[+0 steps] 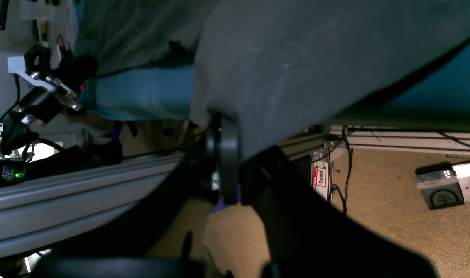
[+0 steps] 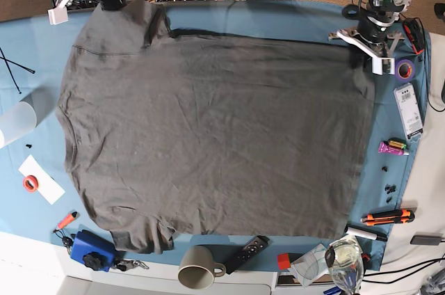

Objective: Fold the T-shirt properly
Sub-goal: 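Lift both shoulders and fold the collar edge over toward the hem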

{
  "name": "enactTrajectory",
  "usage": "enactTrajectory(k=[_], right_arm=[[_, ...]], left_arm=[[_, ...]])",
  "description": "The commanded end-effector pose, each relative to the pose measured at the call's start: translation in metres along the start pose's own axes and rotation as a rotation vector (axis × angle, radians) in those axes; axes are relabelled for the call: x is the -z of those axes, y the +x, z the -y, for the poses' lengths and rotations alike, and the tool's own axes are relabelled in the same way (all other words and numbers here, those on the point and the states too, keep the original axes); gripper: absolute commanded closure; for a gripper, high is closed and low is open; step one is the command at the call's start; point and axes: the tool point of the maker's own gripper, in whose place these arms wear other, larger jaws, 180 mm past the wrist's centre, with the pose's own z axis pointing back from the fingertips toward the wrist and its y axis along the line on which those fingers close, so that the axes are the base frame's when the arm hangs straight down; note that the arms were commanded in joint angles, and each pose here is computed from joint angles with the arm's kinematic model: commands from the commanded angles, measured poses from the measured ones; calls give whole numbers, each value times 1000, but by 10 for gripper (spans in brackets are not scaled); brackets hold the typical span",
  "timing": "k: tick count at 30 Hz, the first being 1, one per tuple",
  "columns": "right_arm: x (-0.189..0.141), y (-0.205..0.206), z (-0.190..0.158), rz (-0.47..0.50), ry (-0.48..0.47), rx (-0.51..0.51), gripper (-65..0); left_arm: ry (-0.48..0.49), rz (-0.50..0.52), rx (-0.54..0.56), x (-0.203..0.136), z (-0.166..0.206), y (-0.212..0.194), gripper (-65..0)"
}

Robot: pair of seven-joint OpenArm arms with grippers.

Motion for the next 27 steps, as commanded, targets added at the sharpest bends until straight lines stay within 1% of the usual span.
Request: enactTrajectory(k=[1,5,10,13,16,19,24,27], right_arm=[[-8,10,-1,30,-5,-19,0],[-24,24,4,79,-59,-52,0],[-53,53,0,158,-152,-160,0],[-60,61,-4,175,-175,-200,0],[-61,60,-5,173,-177,-199,0],[-64,53,-3,153,-189,-187,0],[-77,44,3,135,-231,-169,0],[-84,44,6,142,-255,-165,0]], left_arm=[[108,-164,19,-7,-27,-35,0],[112,-182,31,-8,-30,-35,0],[95,-215,44,-15,-22,-29,0],[87,-240,61,-23,-16,-23,0],[84,-247,78,-32,-13,-21,0],[85,-261,93,-44,-12,-27,0],[90,-311,109,-63,-13,-43,0],[97,-317,127,-70,-13,-45,0]])
